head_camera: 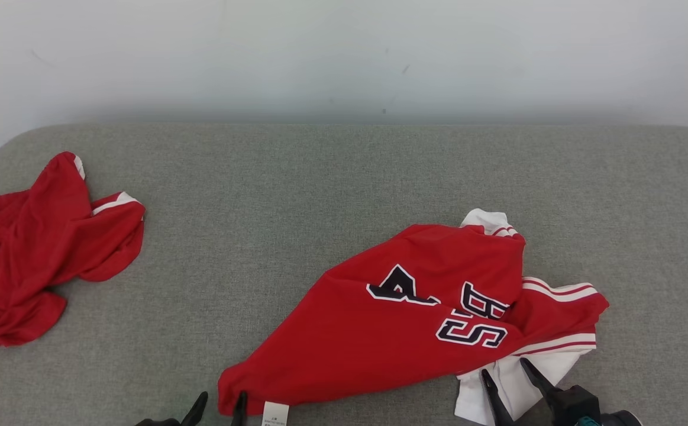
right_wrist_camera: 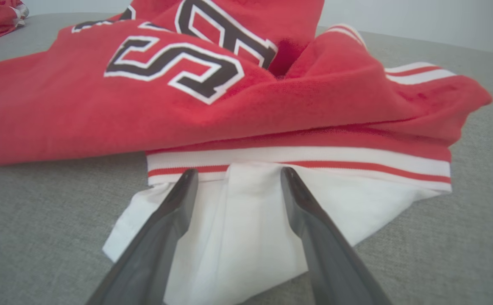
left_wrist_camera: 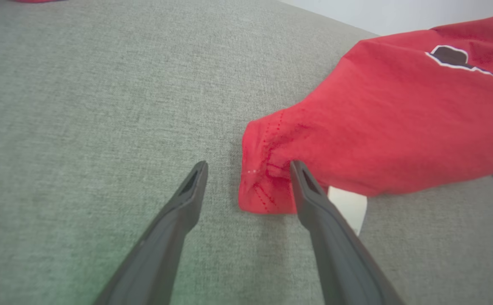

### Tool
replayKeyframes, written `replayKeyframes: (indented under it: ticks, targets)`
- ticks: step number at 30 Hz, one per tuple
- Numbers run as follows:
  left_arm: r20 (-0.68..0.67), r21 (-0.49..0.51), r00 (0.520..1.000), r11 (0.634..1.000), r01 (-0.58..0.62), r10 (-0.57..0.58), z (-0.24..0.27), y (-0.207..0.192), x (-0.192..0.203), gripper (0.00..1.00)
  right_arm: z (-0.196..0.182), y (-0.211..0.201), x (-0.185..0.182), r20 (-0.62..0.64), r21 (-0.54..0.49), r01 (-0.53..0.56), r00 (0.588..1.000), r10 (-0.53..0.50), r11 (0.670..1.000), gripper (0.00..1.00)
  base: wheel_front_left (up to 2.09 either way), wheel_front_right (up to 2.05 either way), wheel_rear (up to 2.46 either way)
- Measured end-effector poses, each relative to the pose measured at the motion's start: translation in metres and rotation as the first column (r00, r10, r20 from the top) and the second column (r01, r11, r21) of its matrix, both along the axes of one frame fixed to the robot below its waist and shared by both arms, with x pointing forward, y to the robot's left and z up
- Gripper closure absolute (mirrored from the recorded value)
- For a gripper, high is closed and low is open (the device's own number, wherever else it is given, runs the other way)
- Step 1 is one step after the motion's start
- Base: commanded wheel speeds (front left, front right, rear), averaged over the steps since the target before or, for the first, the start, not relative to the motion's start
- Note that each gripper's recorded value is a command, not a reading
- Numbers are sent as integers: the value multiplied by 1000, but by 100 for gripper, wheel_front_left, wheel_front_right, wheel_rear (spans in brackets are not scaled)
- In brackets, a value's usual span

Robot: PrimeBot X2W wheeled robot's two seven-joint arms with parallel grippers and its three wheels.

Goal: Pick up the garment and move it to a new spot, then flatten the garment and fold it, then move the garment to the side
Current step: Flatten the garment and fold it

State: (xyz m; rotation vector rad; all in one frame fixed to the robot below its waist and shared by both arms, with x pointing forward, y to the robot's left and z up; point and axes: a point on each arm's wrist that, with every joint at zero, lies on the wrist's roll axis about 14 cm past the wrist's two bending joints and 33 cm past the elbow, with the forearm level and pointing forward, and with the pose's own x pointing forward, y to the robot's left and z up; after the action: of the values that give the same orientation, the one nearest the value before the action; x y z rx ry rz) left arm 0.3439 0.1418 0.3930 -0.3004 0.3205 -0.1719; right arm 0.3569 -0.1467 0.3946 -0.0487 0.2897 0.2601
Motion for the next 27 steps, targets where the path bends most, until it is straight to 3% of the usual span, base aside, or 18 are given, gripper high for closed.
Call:
replayKeyframes:
  ticks: [9,10,11,12,18,27]
  targets:
    - [-41,-4,998,999,43,-43,-8,-9,6,3,-7,0,8,-24,-41,-34,999,33,999,0,0,0,0]
    - [-46,-15,998,999,41,-41,-9,-10,6,51,-8,0,9,-25,-43,-33,999,32,999,0,0,0,0]
    - [-51,-23,998,999,38,-39,-9,-11,6,77,-9,-1,9,-29,-45,-31,999,29,999,19,0,0,0]
    - [-57,-29,998,999,39,-41,-10,-12,6,100,-11,-3,9,-36,-51,-28,999,26,998,100,0,0,0]
    - [-71,-70,997,997,35,-40,-11,-17,4,100,-2,-8,14,-10,-38,6,1000,-7,999,100,0,0,0]
    - [29,-114,1000,993,5,-2,18,-9,-3,100,32,-41,-26,91,112,191,975,-202,975,100,0,0,0]
